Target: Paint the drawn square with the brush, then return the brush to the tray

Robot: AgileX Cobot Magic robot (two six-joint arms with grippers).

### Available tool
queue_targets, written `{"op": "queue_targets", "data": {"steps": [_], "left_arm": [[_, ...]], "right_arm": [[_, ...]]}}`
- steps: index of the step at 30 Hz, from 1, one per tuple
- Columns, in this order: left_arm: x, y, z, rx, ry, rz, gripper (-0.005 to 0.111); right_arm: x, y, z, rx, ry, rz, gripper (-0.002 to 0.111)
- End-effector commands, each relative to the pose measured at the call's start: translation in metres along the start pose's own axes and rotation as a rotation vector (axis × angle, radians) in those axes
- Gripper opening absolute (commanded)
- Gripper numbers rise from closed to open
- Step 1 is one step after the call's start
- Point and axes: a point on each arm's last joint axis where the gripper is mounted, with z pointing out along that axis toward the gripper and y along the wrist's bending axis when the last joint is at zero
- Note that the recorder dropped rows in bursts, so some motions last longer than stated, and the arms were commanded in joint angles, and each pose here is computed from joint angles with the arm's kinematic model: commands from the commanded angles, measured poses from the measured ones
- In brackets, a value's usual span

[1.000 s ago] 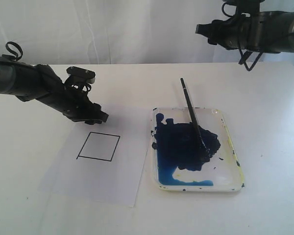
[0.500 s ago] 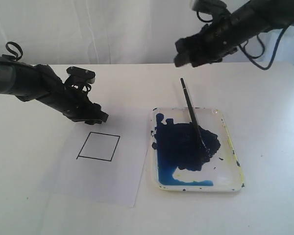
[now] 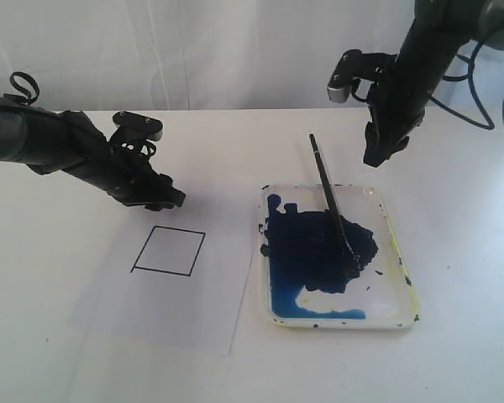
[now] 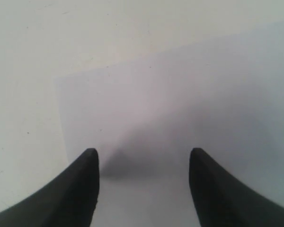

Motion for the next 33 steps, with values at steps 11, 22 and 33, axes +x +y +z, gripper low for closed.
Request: {"op": "queue_targets", "data": {"steps": [11,22,33], "left_arm": [[0.004,0.001,0.001,0.011,0.024,-0.013,0.06],[0.004,0.001,0.001,0.011,0.023,-0.013,0.06],[0.004,0.001,0.001,0.011,0.023,-0.013,0.06]], "right_arm": [[-0.04,-0.003,0.019,0.203,-0.069,-0.566,0.027],[-0.044,-0.006,0.03,0.263,0.003,-0.949,0.045],[-0.048,-0.007,0.044,0.268,-0.08,-0.715,0.041]]}}
